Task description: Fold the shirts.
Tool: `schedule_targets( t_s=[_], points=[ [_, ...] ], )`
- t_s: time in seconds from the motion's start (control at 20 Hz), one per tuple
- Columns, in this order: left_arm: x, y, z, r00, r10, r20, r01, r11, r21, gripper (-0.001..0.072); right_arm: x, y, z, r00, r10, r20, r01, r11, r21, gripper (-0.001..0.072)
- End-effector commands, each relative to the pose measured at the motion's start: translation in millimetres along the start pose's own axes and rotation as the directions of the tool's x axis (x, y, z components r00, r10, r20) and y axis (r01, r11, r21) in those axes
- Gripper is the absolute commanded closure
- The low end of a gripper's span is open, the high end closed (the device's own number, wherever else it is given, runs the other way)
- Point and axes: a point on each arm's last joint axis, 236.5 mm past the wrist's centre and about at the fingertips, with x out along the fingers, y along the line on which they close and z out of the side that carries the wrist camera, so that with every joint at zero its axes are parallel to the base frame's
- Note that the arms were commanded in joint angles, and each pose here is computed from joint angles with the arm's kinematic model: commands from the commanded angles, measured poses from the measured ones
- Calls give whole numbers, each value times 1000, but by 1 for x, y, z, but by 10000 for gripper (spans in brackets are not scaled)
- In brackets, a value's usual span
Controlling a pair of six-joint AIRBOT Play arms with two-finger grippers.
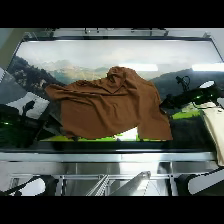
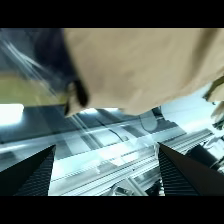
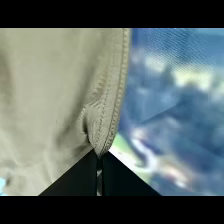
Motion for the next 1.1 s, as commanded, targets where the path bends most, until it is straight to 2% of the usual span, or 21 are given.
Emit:
schedule_targets(
  t_s=[0.0,0.25,0.3,0.35,0.4,0.45,0.5,0.55,0.7,0.85,0.95,1.05],
  points=[
    [30,18,-8,999,28,17,-26,997,-77,14,-16,12,8,999,20,45,-19,1000,-14,686],
    [55,14,22,983,98,156,-98,995,-4,15,-22,16,10,998,19,59,-18,1000,-21,686],
    [59,11,29,979,103,176,-106,994,9,62,-22,16,10,998,20,58,-19,1000,-21,686],
    [66,8,33,979,112,169,-118,993,24,216,-22,16,10,998,20,58,-19,1000,-21,686],
    [75,6,33,983,119,137,-125,992,36,336,-22,16,10,998,21,57,-20,1000,-19,686],
    [83,3,31,988,121,96,-126,991,54,406,-22,18,8,998,26,50,-25,999,-20,686],
    [89,0,27,992,120,42,-124,988,96,652,-22,20,6,999,34,41,-33,999,-20,686],
    [91,-4,24,993,115,-2,-114,985,130,690,-23,22,3,999,44,26,-43,999,-21,686],
    [76,-18,14,993,86,-83,-72,985,157,691,-35,35,-5,997,78,5,-78,997,-24,687],
    [17,-62,8,1000,1,-29,6,965,262,690,-85,81,6,972,202,117,-191,977,-98,687],
    [-50,-122,-1,989,-131,71,93,913,396,690,-154,148,18,881,389,271,-316,908,-274,688],
    [-133,-192,-26,936,-281,211,110,805,583,689,-252,229,19,683,585,438,-344,786,-513,688]
  ],
)
